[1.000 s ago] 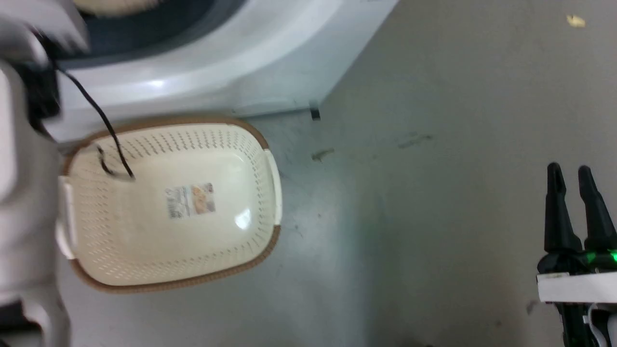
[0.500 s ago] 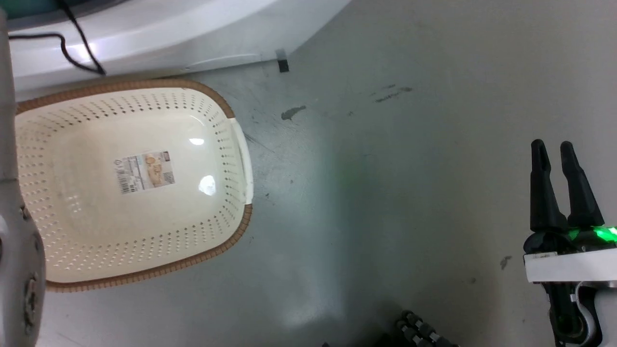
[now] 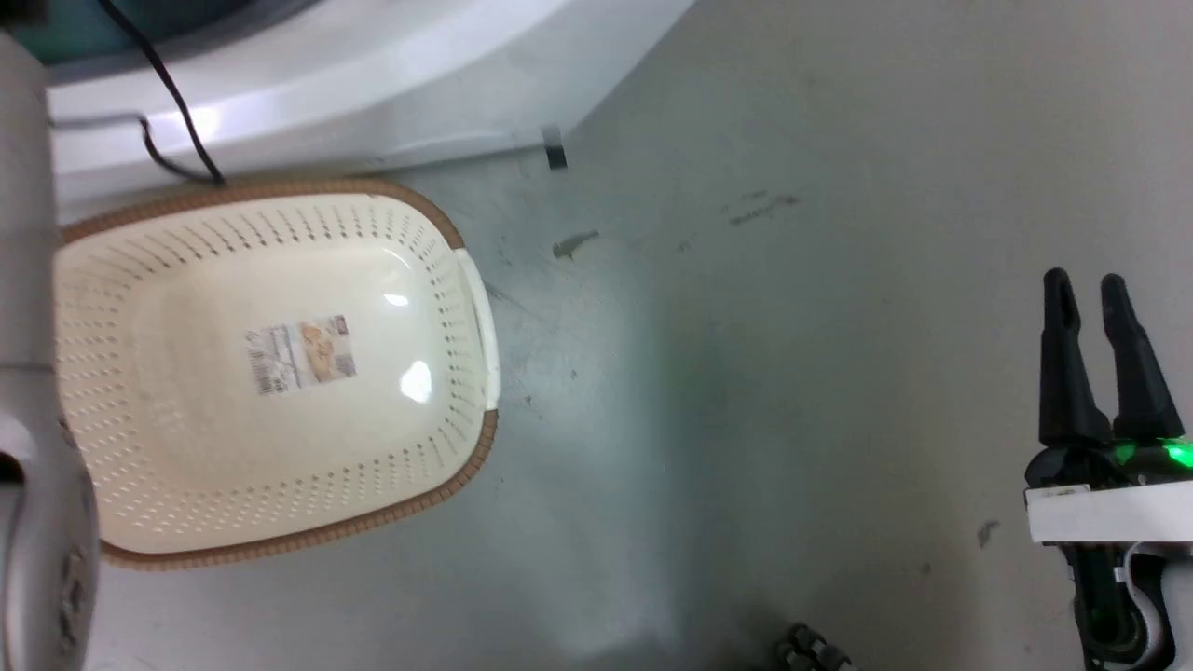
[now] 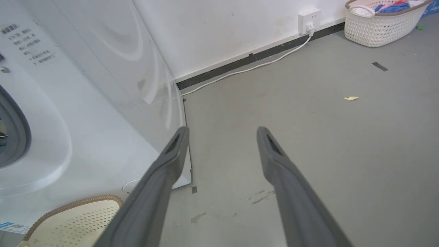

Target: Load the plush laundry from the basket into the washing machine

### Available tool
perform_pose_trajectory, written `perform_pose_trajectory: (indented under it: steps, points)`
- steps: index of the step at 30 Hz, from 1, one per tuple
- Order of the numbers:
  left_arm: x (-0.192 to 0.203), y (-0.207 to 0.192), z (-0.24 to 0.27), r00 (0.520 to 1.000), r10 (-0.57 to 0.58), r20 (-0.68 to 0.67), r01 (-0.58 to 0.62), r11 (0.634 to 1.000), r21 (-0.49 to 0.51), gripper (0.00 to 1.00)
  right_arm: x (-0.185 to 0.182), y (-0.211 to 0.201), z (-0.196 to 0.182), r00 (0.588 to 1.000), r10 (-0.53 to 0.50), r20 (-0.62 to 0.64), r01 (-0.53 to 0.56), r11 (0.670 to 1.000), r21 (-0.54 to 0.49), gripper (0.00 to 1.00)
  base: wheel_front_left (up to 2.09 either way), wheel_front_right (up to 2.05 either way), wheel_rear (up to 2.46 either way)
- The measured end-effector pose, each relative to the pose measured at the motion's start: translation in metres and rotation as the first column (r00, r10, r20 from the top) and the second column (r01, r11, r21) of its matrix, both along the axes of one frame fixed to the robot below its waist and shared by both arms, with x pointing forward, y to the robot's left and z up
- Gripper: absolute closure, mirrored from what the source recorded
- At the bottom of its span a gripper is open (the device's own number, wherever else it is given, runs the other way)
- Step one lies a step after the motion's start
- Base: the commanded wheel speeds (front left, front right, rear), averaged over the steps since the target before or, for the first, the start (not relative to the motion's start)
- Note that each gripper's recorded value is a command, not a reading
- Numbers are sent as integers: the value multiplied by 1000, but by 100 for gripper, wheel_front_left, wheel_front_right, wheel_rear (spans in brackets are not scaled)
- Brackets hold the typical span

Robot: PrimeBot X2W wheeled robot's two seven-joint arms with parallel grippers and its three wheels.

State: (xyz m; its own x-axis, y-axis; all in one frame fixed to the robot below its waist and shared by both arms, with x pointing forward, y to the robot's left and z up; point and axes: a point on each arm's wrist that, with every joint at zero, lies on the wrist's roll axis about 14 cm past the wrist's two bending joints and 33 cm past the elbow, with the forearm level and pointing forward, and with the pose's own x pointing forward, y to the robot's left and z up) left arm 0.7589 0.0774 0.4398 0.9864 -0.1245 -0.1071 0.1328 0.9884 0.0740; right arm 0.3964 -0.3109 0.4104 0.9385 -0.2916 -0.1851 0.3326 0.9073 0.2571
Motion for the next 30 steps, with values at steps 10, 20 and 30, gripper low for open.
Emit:
perform_pose_trajectory:
  steps: [10, 20, 30]
  points:
    - [-73, 0, 19, 995, -74, 69, 80, 992, -94, 0, -19, 5, 40, 996, 34, 77, -30, 998, -56, 0, 0, 0, 0]
    - [-217, 20, 64, 983, -115, 145, 133, 983, -124, 0, -60, 49, 78, 973, 158, 170, -144, 985, -96, 0, 0, 0, 0]
    - [-354, 54, 83, 977, -53, 206, 83, 987, -138, 0, -78, 101, 106, 919, 280, 279, -260, 960, -109, 0, 0, 0, 0]
